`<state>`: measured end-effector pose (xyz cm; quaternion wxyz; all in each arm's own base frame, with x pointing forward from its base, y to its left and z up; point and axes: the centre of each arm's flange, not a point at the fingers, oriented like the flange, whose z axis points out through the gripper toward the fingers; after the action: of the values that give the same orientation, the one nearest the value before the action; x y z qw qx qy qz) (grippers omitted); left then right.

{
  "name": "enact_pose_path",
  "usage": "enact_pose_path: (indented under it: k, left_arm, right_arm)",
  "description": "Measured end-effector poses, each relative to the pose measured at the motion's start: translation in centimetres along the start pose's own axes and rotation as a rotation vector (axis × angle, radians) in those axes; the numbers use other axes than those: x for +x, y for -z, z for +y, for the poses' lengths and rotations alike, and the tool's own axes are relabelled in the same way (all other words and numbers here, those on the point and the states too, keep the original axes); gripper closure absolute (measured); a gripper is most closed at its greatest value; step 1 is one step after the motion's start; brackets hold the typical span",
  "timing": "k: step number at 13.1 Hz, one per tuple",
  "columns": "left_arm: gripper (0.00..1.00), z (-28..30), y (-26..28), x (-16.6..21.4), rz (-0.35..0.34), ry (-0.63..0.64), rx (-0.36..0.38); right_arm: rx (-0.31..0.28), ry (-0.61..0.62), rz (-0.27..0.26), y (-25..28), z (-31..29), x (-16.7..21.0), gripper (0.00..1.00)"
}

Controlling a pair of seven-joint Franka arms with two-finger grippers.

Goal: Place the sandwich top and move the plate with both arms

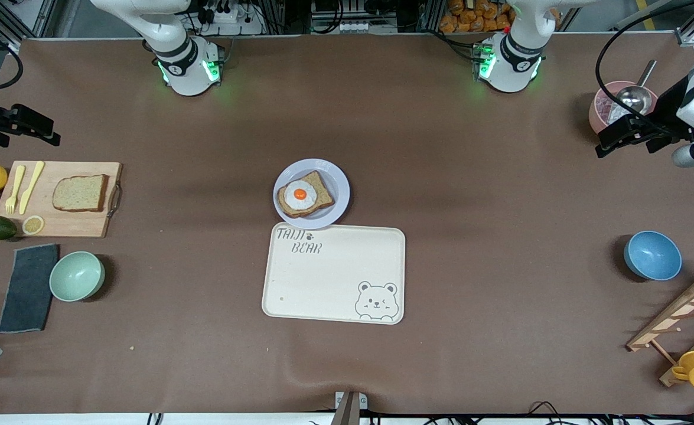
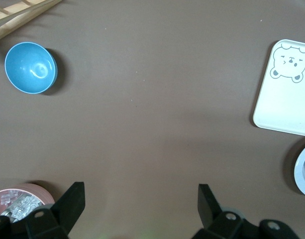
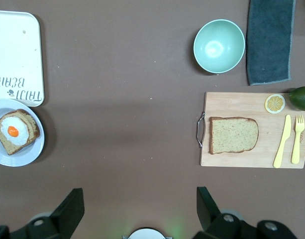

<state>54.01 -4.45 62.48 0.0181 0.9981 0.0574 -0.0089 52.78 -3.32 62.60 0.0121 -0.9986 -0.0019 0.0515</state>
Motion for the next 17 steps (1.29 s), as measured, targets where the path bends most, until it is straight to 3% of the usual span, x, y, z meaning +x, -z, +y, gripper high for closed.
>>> enact_pose_path:
  k: [17]
  left_arm:
    - [0.0,0.2,-1.0,3.1,-0.005,0.002,0.011]
  right_arm:
    - [0.002,0.001,-0.028,-0.9,-0.1,0.0,0.0]
